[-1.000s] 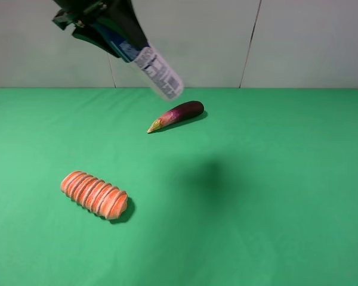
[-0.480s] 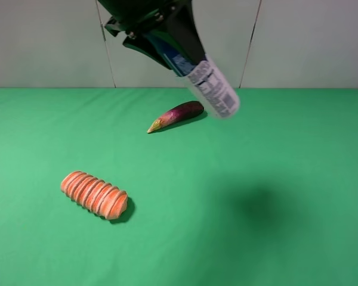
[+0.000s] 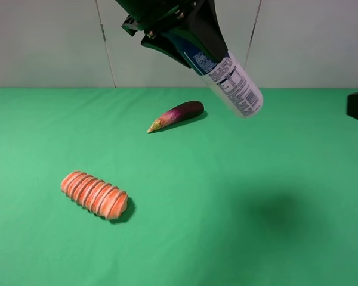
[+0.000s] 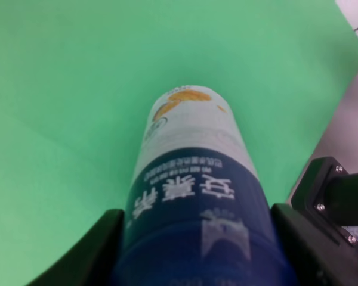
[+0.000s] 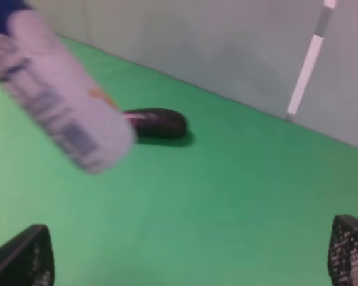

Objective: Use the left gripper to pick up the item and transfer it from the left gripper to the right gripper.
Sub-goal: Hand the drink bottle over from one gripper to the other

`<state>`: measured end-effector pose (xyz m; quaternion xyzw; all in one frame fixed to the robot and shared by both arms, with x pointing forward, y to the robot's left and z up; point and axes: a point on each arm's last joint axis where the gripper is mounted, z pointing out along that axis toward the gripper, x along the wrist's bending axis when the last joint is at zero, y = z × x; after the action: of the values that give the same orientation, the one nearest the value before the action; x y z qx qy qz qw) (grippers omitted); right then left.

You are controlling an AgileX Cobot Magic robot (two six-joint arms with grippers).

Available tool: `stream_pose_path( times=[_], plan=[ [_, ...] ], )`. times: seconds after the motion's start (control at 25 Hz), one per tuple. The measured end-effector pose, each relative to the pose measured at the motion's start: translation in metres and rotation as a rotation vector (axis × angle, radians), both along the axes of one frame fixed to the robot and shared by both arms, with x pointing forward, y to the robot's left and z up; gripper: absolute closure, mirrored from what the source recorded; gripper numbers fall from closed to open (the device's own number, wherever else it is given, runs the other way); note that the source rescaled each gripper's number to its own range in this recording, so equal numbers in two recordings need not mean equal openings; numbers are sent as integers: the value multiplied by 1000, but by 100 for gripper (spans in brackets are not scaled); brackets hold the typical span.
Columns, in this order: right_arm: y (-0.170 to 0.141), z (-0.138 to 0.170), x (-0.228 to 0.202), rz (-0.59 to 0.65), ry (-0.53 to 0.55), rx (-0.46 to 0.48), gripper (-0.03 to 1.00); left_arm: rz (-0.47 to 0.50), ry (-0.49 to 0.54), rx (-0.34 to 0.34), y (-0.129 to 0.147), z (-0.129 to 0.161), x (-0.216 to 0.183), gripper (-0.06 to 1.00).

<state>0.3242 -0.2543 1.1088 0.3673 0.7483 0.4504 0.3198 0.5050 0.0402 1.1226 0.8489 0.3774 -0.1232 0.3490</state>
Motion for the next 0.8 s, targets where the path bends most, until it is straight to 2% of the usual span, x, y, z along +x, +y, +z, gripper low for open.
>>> stream_pose_path(
  times=[0.36, 0.6, 0.8],
  plan=[
    [35, -7, 24, 200, -15, -68, -3, -19, 50, -48, -17, -22, 11, 93],
    [57, -23, 46, 269, 17, -149, -3, -28, 90, -111, -27, -28, 13, 93],
    [71, -32, 64, 274, 6, -172, -3, -28, 107, -109, -30, -36, 16, 93]
  ],
)
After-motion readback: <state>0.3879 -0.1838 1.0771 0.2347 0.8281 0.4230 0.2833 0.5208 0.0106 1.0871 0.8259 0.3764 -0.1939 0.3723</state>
